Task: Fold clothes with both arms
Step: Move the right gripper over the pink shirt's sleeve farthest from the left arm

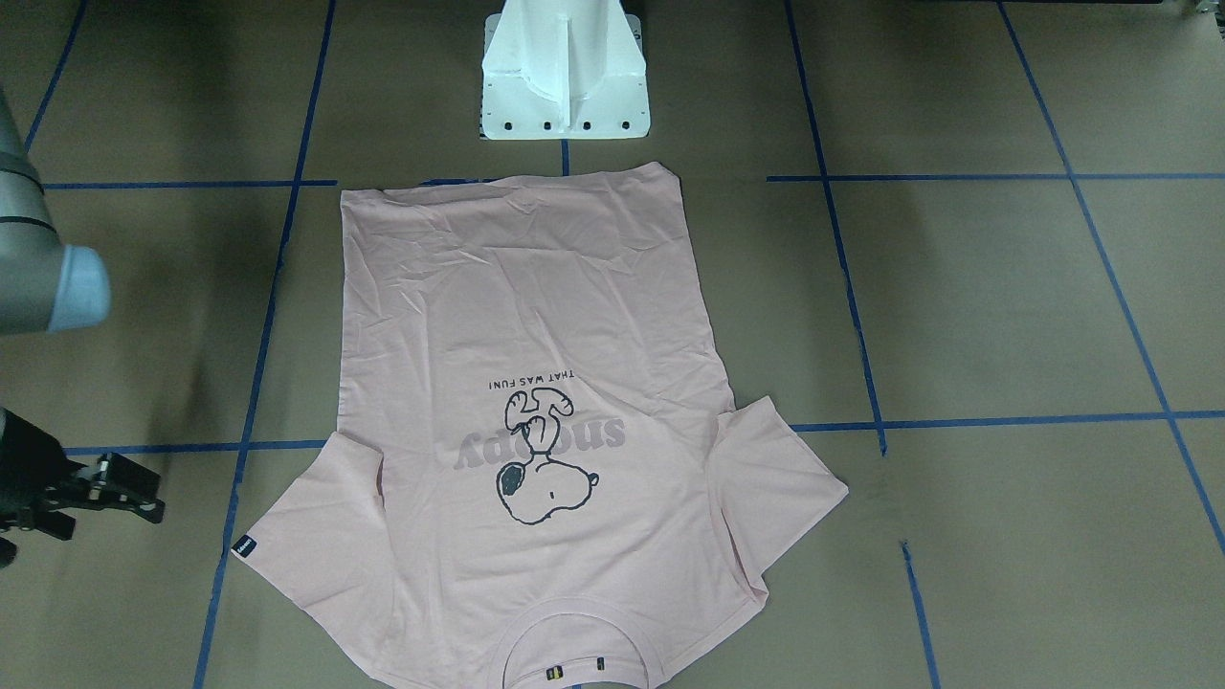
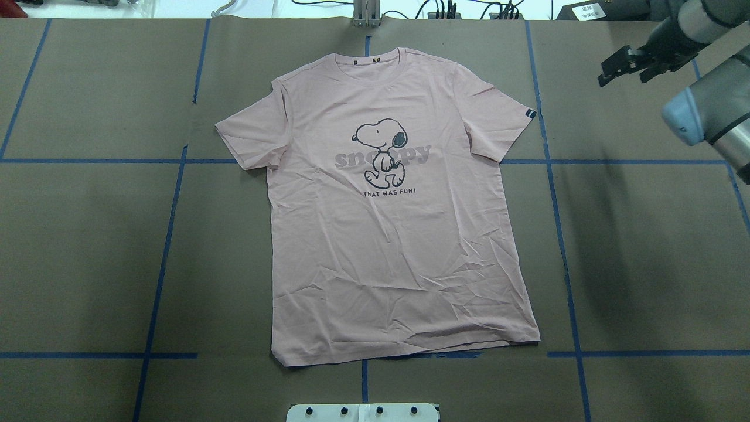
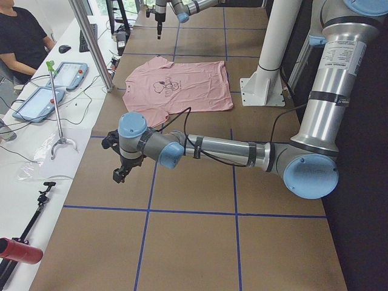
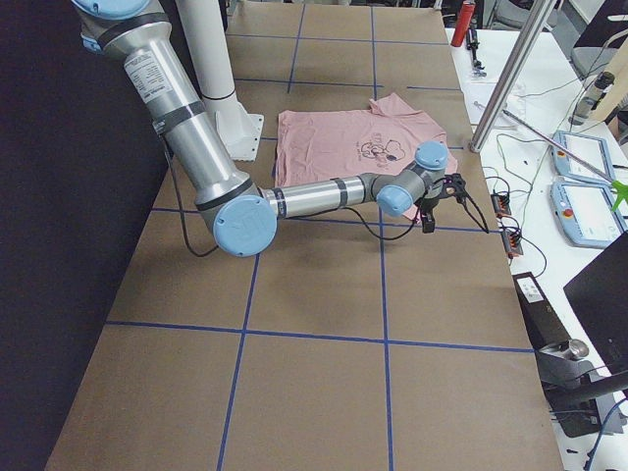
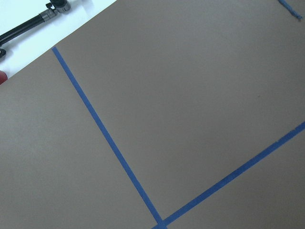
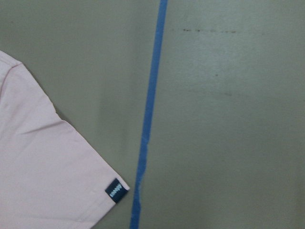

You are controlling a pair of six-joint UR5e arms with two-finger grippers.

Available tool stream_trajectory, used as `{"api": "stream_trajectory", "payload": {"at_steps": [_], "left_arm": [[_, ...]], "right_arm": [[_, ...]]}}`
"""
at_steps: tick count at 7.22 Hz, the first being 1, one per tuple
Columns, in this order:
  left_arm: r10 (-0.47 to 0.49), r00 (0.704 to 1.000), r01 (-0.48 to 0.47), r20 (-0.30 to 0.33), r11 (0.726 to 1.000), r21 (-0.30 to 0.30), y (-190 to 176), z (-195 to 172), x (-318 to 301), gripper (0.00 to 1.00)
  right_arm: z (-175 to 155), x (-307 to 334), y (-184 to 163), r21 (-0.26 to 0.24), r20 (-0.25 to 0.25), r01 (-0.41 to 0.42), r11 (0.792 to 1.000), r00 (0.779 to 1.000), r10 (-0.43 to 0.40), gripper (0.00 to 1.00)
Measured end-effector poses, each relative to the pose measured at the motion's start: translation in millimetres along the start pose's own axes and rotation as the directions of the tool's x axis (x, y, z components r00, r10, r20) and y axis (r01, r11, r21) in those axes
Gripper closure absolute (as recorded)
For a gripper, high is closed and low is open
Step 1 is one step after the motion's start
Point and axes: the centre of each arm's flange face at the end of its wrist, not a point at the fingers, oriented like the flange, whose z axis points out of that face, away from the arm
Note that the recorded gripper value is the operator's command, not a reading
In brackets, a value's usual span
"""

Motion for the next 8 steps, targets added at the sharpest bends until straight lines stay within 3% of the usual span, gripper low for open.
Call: {"api": "stream_trajectory", "payload": {"at_steps": [2,5,7,8], "left_arm": [[-0.155,0.987,0.155,-0.033,0.988,-0.012,-19,27,33,0.0],[-0.19,0.981,0.191,-0.048,0.982,0.002,-26,32,46,0.0],[-0.19,0.98,0.191,-0.05,0.982,0.005,-27,31,47,0.0],[-0.19,0.981,0.19,-0.05,0.982,0.005,-27,31,47,0.0]], "right_arm": [[44,-42,-6,0.002,-0.019,0.008,1.0,1.0,-0.008,0.04],[75,-52,-5,-0.006,-0.068,0.011,1.0,0.998,-0.012,0.12],[84,-52,-1,-0.015,-0.08,0.01,1.0,0.997,-0.011,0.49],[85,-53,-1,-0.017,-0.081,0.01,1.0,0.997,-0.011,0.79]]}}
